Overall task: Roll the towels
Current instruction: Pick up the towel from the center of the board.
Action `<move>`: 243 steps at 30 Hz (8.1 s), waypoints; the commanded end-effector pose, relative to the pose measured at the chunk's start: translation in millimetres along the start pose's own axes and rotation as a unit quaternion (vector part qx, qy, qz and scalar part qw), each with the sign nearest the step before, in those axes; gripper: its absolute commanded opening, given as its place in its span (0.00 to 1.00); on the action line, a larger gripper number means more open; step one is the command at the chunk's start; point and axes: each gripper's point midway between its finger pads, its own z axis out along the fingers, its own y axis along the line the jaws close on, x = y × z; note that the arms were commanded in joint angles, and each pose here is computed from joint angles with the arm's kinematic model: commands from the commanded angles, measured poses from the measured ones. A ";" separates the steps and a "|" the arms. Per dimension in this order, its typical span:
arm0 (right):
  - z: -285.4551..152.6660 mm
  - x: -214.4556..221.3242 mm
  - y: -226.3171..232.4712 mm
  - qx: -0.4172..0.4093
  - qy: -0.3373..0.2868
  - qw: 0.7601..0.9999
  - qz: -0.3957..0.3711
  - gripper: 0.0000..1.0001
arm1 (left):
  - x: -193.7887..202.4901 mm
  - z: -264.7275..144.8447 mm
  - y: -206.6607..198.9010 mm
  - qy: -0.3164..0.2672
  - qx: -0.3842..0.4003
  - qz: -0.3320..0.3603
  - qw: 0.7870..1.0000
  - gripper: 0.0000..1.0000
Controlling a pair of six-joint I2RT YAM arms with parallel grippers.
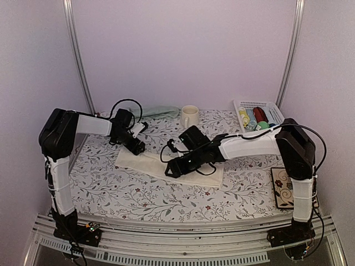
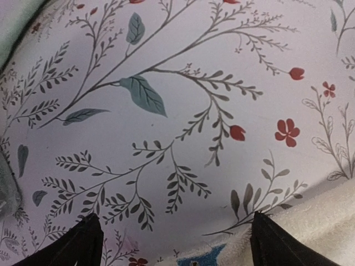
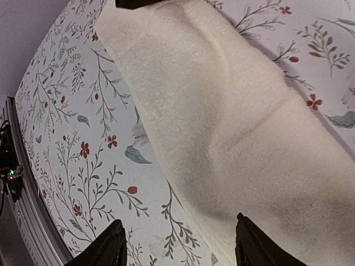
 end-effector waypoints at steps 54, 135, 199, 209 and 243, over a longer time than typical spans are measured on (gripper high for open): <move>-59.3 36.0 -176.8 0.245 -0.026 0.963 0.111 0.50 | 76.8 -67.3 48.4 0.079 -0.065 0.054 0.993 0.97; -55.8 44.6 -177.3 0.289 -0.016 0.954 0.079 0.49 | 16.8 -42.5 69.3 -0.040 0.240 -0.218 0.945 0.00; -41.5 52.8 -178.4 0.281 0.006 0.957 0.076 0.48 | 36.3 -43.8 68.8 -0.040 0.263 -0.267 0.926 0.00; -41.7 53.9 -180.3 0.286 0.007 0.955 0.076 0.48 | -2.5 -76.8 88.0 -0.097 0.252 -0.262 0.926 0.00; -44.0 51.2 -180.1 0.295 0.003 0.953 0.070 0.49 | 34.0 -11.2 100.6 -0.002 0.179 -0.280 0.943 0.38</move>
